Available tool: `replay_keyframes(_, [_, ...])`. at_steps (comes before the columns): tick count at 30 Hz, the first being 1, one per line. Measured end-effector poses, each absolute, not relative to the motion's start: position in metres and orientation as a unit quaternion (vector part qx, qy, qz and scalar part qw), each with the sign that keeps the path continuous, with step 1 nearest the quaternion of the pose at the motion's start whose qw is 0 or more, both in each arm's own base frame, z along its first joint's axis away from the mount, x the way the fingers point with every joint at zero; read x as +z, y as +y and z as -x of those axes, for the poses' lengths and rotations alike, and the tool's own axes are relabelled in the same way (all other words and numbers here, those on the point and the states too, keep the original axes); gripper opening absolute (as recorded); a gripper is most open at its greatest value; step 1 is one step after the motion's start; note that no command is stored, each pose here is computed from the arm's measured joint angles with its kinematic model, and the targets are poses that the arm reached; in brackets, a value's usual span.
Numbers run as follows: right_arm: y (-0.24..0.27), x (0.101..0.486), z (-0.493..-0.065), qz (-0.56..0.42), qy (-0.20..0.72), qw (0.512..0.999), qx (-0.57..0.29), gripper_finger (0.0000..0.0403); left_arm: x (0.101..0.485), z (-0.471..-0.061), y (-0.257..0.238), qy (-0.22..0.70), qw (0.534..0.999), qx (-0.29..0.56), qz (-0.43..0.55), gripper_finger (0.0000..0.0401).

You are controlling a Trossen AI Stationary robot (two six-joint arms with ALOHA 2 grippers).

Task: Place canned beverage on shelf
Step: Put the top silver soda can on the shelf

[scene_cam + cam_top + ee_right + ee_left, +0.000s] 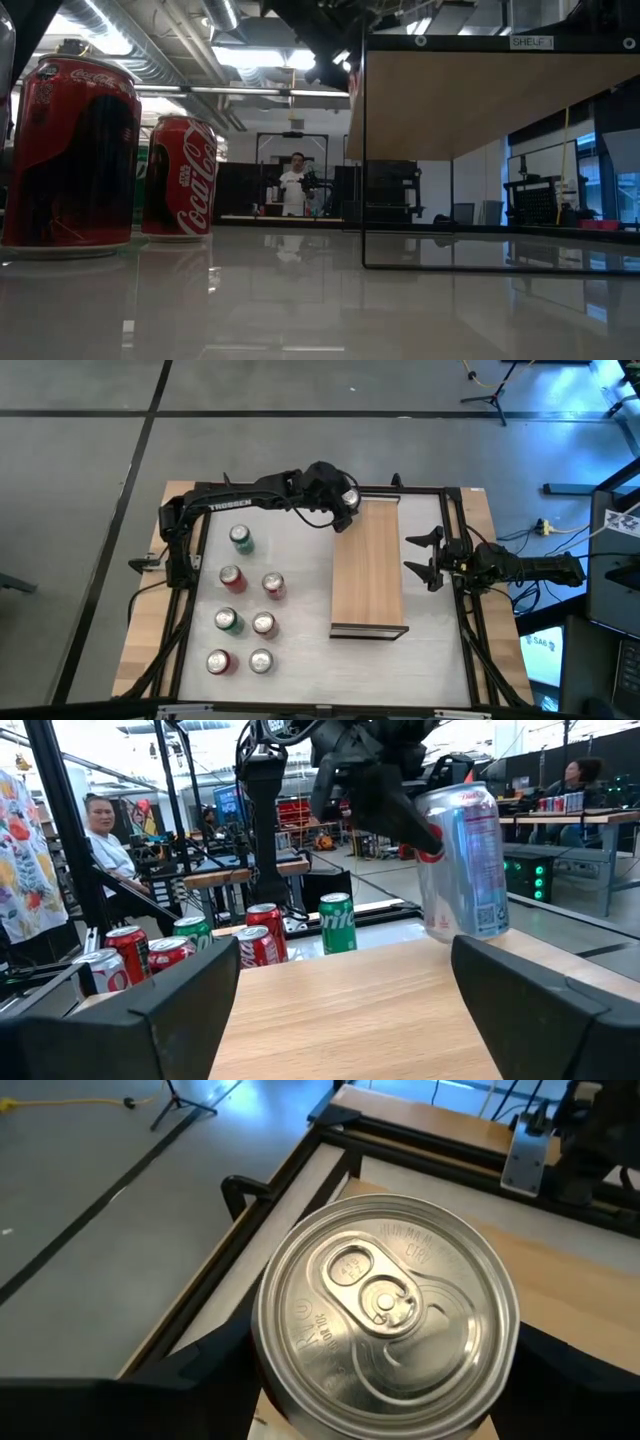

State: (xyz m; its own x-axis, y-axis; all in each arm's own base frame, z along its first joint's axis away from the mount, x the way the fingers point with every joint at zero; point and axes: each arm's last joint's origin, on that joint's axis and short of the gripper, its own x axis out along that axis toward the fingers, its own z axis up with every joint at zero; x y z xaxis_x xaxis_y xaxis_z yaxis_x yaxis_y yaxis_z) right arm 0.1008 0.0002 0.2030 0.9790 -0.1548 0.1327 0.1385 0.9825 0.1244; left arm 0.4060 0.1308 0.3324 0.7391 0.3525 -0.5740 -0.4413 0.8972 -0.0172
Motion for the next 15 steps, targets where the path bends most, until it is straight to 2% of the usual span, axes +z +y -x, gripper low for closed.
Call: replay_keyframes(15, [0.000,0.203,-0.101,-0.057,-0.071,0.993,-0.074,0.0358,0.321,-0.413,0.134,0.296,0.926,0.216,0.090,0.0286])
